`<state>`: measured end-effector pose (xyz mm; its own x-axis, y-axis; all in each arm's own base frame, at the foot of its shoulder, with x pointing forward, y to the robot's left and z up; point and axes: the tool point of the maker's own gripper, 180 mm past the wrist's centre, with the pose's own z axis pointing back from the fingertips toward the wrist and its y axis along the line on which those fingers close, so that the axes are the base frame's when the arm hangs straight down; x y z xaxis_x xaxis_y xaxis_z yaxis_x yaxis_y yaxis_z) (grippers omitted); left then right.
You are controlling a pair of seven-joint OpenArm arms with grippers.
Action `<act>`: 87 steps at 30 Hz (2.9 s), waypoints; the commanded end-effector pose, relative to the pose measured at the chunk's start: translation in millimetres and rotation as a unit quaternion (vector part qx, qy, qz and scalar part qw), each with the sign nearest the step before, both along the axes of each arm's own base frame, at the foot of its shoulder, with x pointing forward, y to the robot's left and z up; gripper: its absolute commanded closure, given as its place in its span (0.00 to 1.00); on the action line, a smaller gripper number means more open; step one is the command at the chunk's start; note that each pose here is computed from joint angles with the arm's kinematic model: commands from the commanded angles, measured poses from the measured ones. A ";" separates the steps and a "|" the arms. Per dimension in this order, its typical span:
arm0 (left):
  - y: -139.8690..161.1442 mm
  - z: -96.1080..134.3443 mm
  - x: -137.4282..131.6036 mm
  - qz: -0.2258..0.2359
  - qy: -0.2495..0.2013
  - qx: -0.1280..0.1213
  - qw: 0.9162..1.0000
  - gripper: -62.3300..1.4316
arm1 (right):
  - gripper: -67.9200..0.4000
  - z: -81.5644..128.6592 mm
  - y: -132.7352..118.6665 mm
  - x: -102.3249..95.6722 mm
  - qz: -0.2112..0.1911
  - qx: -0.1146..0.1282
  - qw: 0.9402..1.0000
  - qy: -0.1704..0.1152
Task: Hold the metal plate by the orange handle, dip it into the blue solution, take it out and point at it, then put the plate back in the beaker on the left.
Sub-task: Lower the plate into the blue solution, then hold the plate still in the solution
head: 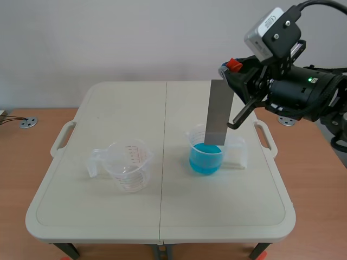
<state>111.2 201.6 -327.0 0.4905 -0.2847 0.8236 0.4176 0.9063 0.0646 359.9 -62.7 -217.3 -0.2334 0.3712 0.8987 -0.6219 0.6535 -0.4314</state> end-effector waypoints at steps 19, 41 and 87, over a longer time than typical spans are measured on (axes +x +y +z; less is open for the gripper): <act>-0.9 2.9 3.3 -0.005 -0.005 0.000 1.000 0.95 | 0.98 -56.8 17.9 11.5 0.007 0.015 0.998 0.053; -0.9 2.9 3.4 -0.005 -0.005 0.000 1.000 0.95 | 0.98 -65.8 17.7 9.6 0.008 0.014 0.998 0.060; 0.1 0.4 2.0 -0.004 0.002 0.003 1.000 0.95 | 0.98 -64.3 17.8 9.7 0.009 0.016 0.998 0.057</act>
